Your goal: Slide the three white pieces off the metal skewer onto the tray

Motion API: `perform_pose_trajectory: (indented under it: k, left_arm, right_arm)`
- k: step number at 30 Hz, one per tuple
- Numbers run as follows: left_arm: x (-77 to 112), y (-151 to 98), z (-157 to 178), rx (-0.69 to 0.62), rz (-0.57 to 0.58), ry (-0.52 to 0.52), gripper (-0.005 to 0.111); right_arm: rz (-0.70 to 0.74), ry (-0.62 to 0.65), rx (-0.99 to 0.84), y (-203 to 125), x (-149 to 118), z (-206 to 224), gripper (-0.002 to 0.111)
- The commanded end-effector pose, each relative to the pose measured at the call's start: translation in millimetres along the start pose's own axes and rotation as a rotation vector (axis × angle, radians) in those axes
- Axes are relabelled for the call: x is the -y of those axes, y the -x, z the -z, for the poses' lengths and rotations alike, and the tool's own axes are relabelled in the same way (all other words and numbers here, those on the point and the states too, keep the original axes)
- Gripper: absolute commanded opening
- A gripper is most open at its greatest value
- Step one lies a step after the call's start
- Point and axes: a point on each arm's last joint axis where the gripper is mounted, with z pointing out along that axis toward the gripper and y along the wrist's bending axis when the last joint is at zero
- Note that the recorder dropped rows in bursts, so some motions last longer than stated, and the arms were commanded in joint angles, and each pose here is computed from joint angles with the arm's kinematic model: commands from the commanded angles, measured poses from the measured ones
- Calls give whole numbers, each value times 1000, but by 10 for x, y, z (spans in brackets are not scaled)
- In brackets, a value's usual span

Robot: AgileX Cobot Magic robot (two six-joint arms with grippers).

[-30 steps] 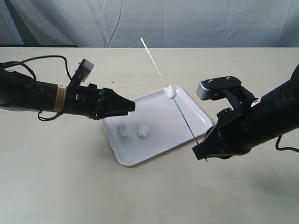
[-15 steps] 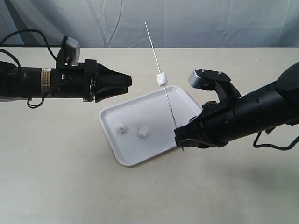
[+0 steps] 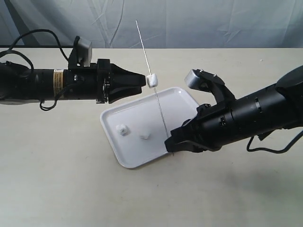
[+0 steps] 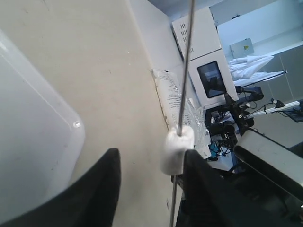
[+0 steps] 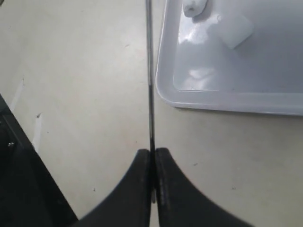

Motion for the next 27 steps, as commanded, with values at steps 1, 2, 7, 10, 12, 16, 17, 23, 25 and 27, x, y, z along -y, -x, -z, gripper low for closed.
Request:
perform_pose_trajectory:
  k: [1,2,7,10,12,16,17,23,25,27]
  left_arm:
    - [82,4,-67,17,-7,-31,41]
    - [92,1,-83,15,-8,-35,41]
    - [139,3,-148,7,-29,-50,41]
    - [148,4,-161,12,-26,-54,41]
    - [149,10,-161,18,-24,-55,41]
    - [150,11,-161,20,-26,-55,33]
    - [150,11,-161,20,-28,-55,32]
    - [149,9,-161,17,-32,-55,25]
    - [149,7,-161,16,-32,-54,25]
    - [149,9,-161,18,-31,-55,25]
  right_arm:
    - [12,28,-5,5,-18,7,-1]
    - [12,30,-6,4,-20,7,-1]
    - [13,43,-7,2,-32,8,-1]
    - [19,59,-11,-1,-42,3,-1]
    - [12,58,-13,-2,-30,-10,-1]
    - [12,54,-12,-2,-24,-14,-1]
    - [12,54,-12,-2,-24,-14,-1]
    - [25,33,-15,-4,-5,-14,-1]
    - [28,32,-18,-7,-4,-14,-1]
    - [32,29,-20,-9,-1,-14,-1]
